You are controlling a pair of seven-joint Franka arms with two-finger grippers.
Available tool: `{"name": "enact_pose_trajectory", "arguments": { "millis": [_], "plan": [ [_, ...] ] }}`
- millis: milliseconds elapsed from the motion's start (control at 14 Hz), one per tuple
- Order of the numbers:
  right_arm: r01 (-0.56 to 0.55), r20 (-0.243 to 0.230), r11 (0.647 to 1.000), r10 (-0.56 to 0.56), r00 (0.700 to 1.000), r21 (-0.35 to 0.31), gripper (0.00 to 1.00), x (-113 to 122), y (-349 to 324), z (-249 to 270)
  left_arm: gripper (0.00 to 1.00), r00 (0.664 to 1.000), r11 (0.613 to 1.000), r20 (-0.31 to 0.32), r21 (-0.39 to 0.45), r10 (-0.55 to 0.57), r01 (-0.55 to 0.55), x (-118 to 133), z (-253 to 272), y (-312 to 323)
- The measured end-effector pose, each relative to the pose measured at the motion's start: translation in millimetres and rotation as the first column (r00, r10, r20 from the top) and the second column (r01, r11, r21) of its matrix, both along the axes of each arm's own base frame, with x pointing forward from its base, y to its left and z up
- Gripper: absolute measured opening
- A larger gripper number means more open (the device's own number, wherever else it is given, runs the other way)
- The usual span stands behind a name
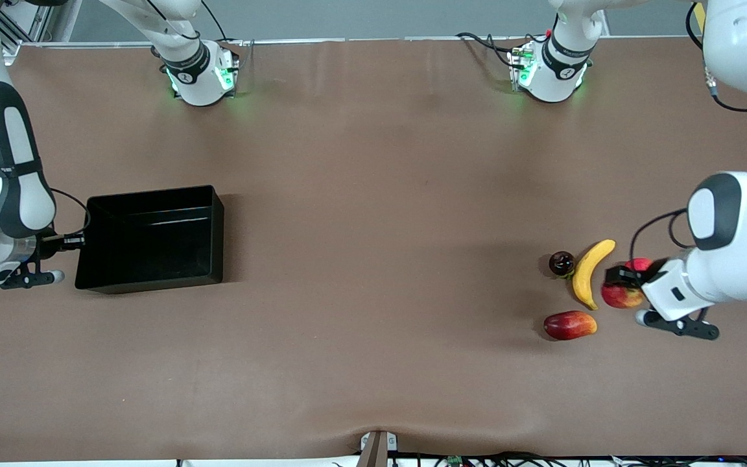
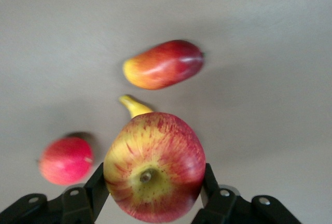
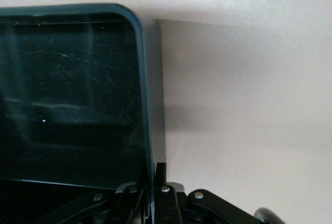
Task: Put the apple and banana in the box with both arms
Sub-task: 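Slide the box with the right gripper while the left gripper lifts the apple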
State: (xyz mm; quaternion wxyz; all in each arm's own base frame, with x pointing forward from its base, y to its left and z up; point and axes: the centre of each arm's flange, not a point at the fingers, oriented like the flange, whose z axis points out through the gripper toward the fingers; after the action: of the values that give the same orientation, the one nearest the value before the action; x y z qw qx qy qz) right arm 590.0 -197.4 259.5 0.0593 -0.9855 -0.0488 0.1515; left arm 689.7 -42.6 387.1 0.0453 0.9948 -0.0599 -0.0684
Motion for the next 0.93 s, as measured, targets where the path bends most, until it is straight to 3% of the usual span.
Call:
{"name": "enact_pose_trajectory", "arguments": {
  "millis": [215,430,717,932],
  "plan": [
    [0.047,-0.032,0.992,-0.043,0.999,0.115,0.06,12.4,19.6,28.7,0.73,0.98,0.982,-0.066,0.015,0.189,-0.189,-7.9,-13.7,-8.7],
    [0.062,-0.084,0.985,-0.049,0.995,0.162,0.06,24.4,66.5,56.8,0.73,0.965,0.969,-0.088,0.016,0.246,-0.246,-12.6,-11.6,-16.0],
    [0.091,-0.154,0.985,-0.068,0.986,0.144,0.06,30.7,176.6,76.0,0.73,0.965,0.965,-0.027,0.008,0.262,-0.262,-19.1,41.2,-10.6],
    [0.086,-0.182,0.989,-0.064,0.981,0.116,0.06,26.5,279.8,79.6,0.73,0.975,0.976,-0.026,-0.005,0.219,-0.219,-22.9,47.2,-30.5]
  ]
}}
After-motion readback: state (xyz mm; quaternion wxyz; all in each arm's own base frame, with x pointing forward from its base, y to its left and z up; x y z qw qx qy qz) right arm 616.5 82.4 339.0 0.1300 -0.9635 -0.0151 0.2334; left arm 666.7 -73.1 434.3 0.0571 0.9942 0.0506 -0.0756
